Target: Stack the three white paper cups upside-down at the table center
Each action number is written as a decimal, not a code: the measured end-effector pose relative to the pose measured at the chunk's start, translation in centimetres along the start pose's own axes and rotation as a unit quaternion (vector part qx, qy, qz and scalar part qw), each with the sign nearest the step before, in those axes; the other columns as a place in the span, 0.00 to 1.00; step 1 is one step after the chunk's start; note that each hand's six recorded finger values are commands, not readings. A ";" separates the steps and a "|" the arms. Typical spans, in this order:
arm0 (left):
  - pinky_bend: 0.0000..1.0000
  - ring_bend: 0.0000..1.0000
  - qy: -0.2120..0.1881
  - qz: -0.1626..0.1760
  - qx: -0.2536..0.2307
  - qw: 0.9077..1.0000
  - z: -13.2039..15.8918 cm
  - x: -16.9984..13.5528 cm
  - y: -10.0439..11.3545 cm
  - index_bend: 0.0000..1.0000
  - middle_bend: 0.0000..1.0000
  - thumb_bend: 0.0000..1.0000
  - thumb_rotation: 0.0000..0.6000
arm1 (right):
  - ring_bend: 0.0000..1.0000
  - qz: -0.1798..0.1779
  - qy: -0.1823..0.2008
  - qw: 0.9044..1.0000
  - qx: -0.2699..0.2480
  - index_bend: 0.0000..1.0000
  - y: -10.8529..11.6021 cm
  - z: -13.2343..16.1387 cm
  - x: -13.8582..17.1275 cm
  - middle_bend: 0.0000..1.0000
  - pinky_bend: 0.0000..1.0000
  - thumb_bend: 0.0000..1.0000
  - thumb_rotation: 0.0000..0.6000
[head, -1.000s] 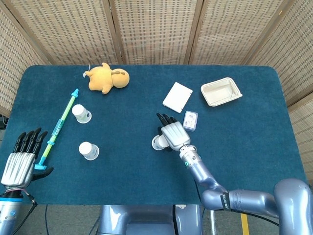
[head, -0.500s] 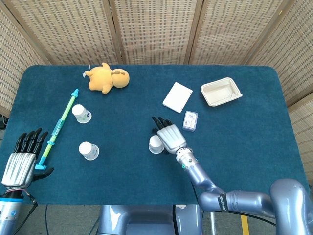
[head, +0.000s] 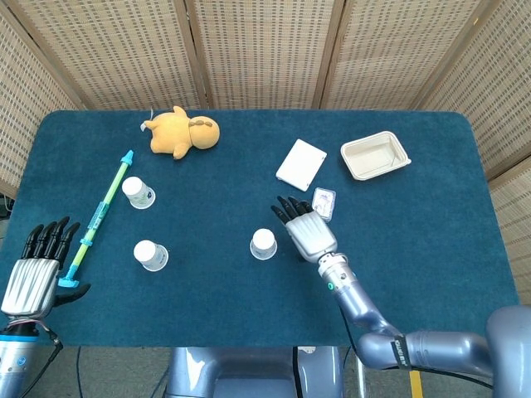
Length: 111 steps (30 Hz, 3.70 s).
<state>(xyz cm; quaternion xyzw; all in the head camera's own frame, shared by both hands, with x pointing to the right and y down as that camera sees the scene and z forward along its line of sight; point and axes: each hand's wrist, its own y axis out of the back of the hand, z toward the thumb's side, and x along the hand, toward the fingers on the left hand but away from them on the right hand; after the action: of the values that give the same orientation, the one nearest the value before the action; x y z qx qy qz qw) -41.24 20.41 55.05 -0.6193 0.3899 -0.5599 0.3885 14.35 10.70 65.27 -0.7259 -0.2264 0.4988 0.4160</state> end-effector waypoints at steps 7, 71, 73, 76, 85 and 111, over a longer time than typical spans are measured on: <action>0.00 0.00 -0.001 -0.004 0.002 1.000 0.2 0.1 -0.3 0.00 0.00 0.00 1.00 | 0.00 -0.066 -0.027 0.997 0.008 0.00 2.7 -5.3 4.9 0.00 0.15 0.07 1.00; 0.00 0.00 -0.064 -0.220 0.109 0.967 7.7 10.5 -9.5 0.28 0.00 0.29 1.00 | 0.00 -0.177 -0.077 0.973 -0.130 0.00 0.7 -17.8 20.4 0.00 0.03 0.07 1.00; 0.00 0.00 -0.063 -0.220 0.111 0.967 7.6 10.4 -9.5 0.28 0.00 0.29 1.00 | 0.00 -0.177 -0.077 0.973 -0.130 0.00 0.7 -17.8 20.4 0.00 0.03 0.07 1.00; 0.00 0.00 -0.061 -0.219 0.112 0.967 7.5 10.4 -9.4 0.30 0.00 0.35 1.00 | 0.00 -0.176 -0.077 0.973 -0.130 0.00 0.7 -17.8 20.4 0.00 0.03 0.07 1.00; 0.00 0.00 -0.060 -0.220 0.109 0.968 7.2 10.2 -9.4 0.35 0.00 0.39 1.00 | 0.00 -0.177 -0.079 0.972 -0.130 0.00 0.7 -17.9 20.4 0.00 0.03 0.07 1.00; 0.00 0.00 -0.153 -0.121 0.047 0.980 18.8 14.3 0.6 0.31 0.00 0.39 1.00 | 0.00 -0.178 -0.093 0.971 -0.133 0.00 0.7 -18.7 20.3 0.00 0.03 0.07 1.00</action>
<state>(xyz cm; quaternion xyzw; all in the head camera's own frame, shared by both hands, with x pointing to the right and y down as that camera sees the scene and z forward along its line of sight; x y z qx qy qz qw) -21.58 7.90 58.79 -0.7211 0.2216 -0.5193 0.4015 39.46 18.32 56.75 -0.6735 -0.4541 0.4470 0.3747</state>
